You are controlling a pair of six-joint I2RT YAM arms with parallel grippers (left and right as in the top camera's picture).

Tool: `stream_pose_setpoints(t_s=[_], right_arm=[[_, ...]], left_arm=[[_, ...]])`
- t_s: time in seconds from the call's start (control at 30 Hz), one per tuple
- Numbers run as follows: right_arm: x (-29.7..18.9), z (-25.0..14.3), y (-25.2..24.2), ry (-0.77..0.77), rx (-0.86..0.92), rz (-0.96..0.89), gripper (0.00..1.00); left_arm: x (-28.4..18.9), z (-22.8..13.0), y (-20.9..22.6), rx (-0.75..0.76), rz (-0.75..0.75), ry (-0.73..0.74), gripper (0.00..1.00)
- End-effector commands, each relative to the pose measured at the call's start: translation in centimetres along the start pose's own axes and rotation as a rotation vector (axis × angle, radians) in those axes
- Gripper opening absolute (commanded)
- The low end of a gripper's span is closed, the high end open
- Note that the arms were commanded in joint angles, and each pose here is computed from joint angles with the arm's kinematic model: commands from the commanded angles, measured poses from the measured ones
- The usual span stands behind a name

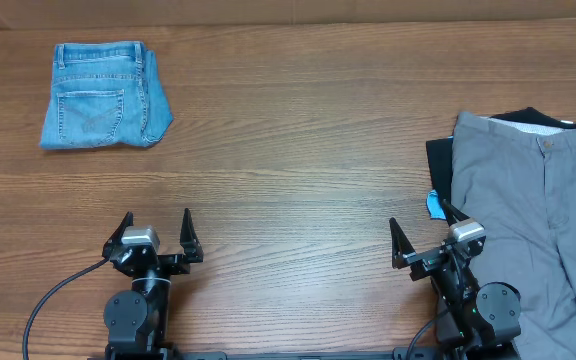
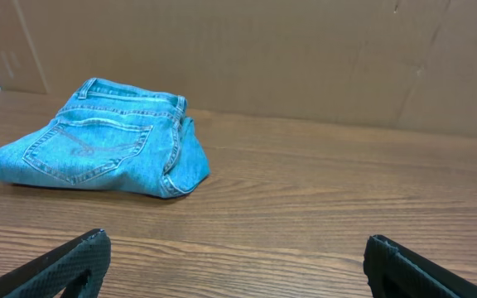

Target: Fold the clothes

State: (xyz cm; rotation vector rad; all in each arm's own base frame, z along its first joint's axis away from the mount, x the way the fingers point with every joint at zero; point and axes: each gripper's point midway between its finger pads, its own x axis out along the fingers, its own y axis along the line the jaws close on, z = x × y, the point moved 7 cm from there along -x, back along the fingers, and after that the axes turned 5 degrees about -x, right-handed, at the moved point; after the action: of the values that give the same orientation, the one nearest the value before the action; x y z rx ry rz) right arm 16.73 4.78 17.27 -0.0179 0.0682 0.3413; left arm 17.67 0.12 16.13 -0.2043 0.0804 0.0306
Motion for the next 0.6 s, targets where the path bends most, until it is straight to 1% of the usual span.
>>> stream_pose_setpoints(t_s=[0.0, 0.37, 0.47, 0.53, 0.57], right_arm=[[-0.1, 0.2, 0.0, -0.016, 0.002, 0.001, 1.0], [-0.1, 0.3, 0.1, -0.021, 0.002, 0.008, 1.0], [-0.2, 1.4, 0.4, -0.075, 0.013, 0.036, 1.0], [-0.4, 2.8, 0.4, -0.132, 0.073, 0.041, 1.0], [-0.6, 3.6, 0.4, -0.162, 0.104, 0.045, 1.0]], left_arm=[[0.0, 0.0, 0.0, 0.027, 0.007, -0.01, 1.0], [0.0, 0.1, -0.1, 0.026, -0.008, -0.014, 1.0], [-0.1, 0.7, -1.2, 0.027, -0.102, -0.039, 1.0], [-0.5, 2.1, -2.4, 0.033, -0.211, -0.093, 1.0], [-0.7, 2.7, -2.8, 0.032, -0.24, -0.114, 1.0]])
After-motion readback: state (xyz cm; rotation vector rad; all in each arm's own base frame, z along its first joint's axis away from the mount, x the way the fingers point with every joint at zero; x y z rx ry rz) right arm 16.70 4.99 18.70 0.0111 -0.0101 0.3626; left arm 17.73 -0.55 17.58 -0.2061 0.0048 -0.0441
